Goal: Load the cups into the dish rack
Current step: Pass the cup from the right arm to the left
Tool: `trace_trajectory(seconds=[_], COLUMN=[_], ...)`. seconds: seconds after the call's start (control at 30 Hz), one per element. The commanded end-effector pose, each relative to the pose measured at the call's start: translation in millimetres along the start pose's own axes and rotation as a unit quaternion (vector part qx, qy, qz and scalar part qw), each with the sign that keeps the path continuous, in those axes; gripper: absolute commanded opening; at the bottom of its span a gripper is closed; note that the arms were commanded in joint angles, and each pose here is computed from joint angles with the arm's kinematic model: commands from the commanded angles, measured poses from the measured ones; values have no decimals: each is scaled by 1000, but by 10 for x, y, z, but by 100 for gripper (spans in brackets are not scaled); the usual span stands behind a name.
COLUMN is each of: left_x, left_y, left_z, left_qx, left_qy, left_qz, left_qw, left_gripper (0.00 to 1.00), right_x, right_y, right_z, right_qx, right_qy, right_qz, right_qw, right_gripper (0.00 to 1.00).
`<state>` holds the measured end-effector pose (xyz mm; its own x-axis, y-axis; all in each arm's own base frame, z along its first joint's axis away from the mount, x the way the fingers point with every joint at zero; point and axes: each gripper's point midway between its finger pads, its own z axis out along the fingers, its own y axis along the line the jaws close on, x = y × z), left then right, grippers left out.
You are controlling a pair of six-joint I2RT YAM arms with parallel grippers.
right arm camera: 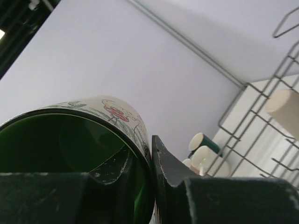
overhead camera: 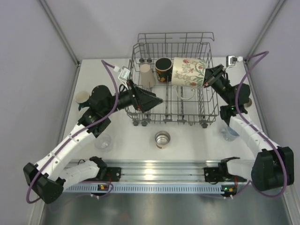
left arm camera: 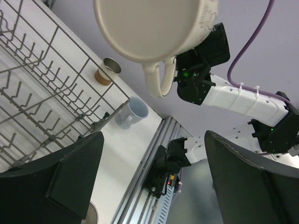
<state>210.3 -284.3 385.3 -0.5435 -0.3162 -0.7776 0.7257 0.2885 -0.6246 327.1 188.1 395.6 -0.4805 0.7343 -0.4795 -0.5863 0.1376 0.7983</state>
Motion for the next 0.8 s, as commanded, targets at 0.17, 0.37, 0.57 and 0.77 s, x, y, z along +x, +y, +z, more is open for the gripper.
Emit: trace_trajectory(seconds=[0.17,0.37,0.57,0.77], left_x=[-68,22,127,180], left_y=[-290,-345,-287,-164], left_z=[-10,20,55,128], left_qx=[109,122,114,100], left_qy=[-48,-38,-35,-29], left_qz=[9,28,39,37], left_qw=[993,991,992,994], left_gripper=[95,95,95,93], right_x=[327,428,488,550], right_y=[1141,1124,988,1008], right_z=[-91,32,164,311], right_qx=[-228,-252,-236,-233], right_qy=[-29,-24,-34,-41], right_qz=[26,62,72,74], right_qw=[973,965,969,969], right_gripper=[0,0,0,0])
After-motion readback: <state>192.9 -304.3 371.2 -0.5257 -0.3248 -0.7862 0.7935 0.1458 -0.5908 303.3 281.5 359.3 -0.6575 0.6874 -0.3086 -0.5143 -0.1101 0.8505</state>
